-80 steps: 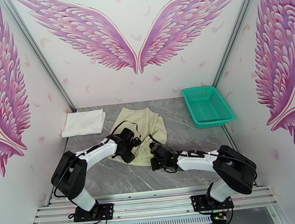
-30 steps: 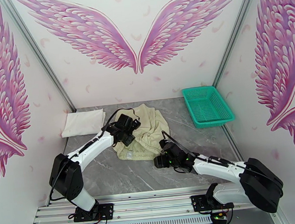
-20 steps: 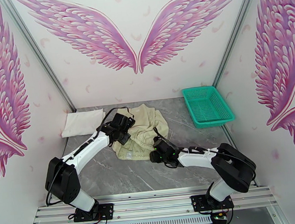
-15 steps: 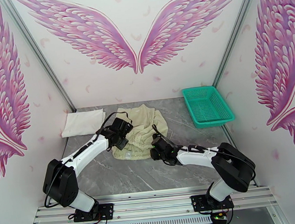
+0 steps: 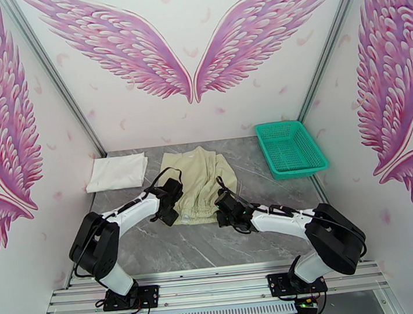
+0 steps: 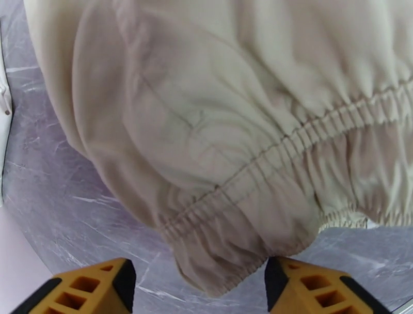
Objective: Fold and stack the mixed laundry pile
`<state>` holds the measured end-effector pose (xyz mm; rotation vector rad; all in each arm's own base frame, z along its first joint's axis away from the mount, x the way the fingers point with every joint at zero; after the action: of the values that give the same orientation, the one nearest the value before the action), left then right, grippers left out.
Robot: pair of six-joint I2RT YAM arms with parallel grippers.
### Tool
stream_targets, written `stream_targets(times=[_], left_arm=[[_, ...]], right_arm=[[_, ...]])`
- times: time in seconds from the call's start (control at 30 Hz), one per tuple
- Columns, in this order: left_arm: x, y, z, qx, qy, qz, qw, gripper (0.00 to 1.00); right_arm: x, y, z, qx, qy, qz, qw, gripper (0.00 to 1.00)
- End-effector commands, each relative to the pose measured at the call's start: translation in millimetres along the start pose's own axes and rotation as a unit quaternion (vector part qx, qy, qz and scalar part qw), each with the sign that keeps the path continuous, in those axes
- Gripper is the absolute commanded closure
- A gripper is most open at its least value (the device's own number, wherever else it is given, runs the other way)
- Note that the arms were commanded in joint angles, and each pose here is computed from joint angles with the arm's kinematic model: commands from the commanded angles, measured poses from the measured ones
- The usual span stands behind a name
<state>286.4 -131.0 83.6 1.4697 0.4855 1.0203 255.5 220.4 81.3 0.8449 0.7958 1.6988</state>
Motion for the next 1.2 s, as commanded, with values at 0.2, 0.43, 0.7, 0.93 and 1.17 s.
stream_targets(times=[0.2, 0.43, 0.7, 0.93, 1.17], left_arm=[[12, -12, -10, 0.027, 0.009, 0.043, 0.999, 0.44], [15, -5, 12, -0.029, 0.066, 0.031, 0.997, 0.92], [47, 127, 40, -0.214, 0.125, 0.031, 0.968, 1.00], [74, 315, -1, -0.386, 0.129, 0.012, 0.913, 1.00], [69, 396, -18, -0.430, 0.104, 0.013, 0.897, 1.00]], right_arm=[[-13, 14, 11, -0.014, 0.006, -0.027, 1.000, 0.99], [-17, 22, 25, -0.027, 0.004, -0.021, 0.999, 1.00], [-18, 105, 90, -0.088, 0.043, -0.026, 0.995, 1.00], [-30, 255, 125, -0.178, 0.087, -0.020, 0.980, 1.00], [-40, 363, 132, -0.239, 0.083, -0.004, 0.967, 1.00]])
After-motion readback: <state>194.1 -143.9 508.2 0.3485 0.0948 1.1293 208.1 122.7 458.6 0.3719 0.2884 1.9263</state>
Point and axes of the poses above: each hand's point on the last joint's axis, 136 mm out from that joint toward the fingers, its own y axis back along the fingers, its own x axis along the line the jaws close on, z = x × y, the point moved 4 cm from there along y, back along the fingers, and after that the axes turned 3 degrees about y, right-handed, at the moved point
